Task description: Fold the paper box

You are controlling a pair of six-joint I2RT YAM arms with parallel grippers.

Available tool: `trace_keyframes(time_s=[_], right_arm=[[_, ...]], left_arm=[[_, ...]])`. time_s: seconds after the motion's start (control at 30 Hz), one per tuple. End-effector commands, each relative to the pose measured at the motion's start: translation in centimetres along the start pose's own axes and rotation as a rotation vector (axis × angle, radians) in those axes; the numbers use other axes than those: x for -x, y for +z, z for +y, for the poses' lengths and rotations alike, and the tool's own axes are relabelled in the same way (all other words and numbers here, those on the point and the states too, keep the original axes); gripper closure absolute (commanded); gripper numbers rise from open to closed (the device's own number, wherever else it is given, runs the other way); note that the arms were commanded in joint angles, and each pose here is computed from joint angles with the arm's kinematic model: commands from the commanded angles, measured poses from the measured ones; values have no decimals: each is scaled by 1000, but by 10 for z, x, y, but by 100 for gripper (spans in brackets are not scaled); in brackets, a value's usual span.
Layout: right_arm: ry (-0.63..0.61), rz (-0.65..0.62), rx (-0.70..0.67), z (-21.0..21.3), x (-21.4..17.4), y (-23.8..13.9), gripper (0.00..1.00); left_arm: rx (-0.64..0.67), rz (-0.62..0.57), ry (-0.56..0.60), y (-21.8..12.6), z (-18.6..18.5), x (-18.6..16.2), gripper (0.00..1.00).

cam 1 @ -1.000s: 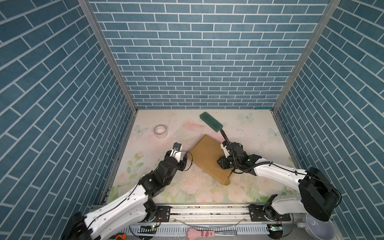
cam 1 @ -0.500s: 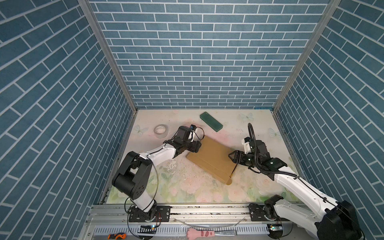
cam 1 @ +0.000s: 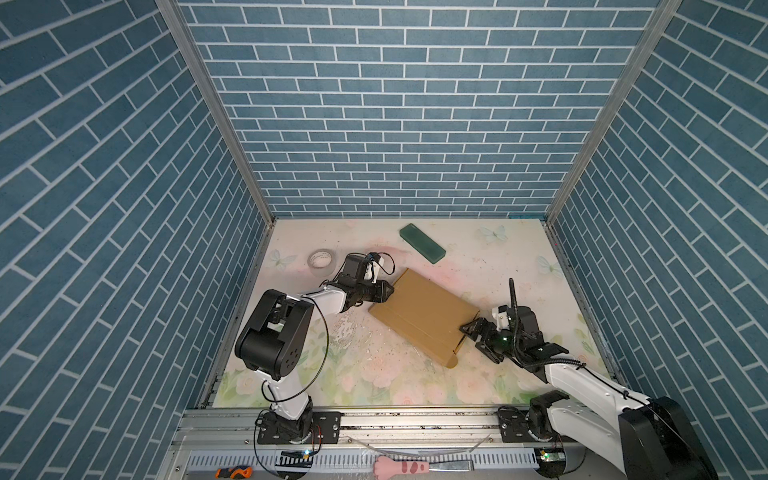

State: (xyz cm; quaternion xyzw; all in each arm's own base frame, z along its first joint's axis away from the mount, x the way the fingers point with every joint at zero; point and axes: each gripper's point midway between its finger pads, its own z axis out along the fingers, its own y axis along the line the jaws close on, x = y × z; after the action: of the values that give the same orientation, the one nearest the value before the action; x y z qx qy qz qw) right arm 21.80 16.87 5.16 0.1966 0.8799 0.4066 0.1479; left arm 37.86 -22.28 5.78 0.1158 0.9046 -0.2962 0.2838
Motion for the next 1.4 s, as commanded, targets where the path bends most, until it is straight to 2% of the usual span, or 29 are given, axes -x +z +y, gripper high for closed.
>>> trace_keyframes(time_s=[0.0,0.4,0.63,0.77,0.87,0.93,1.0,1.13,1.2,1.27,1.37], right_arm=[[64,-12,78,9,5,7,8],[113,-15,123,12,11,21,1],[69,6,208,39,11,27,1],[44,-9,269,62,17,23,16],[53,-65,276,68,27,16,27],[55,-85,272,69,30,13,30],[58,-96,275,72,33,11,34],[88,-94,326,89,40,8,43],[123,-88,365,101,46,4,47],[161,-75,392,112,50,-1,49],[223,-39,415,129,56,-9,53]], left_arm=[[116,203,-126,11,40,-73,61],[178,273,-265,10,71,-108,71],[175,296,-309,15,76,-121,75],[108,223,-299,12,61,-99,70],[63,112,-270,-3,44,-62,54],[42,31,-229,-18,31,-35,44],[33,-60,-174,-38,18,-6,38],[62,-222,-61,-85,-2,39,34],[105,-296,37,-116,-14,56,33],[154,-373,172,-146,-28,67,33],[231,-458,528,-183,-69,68,31]])
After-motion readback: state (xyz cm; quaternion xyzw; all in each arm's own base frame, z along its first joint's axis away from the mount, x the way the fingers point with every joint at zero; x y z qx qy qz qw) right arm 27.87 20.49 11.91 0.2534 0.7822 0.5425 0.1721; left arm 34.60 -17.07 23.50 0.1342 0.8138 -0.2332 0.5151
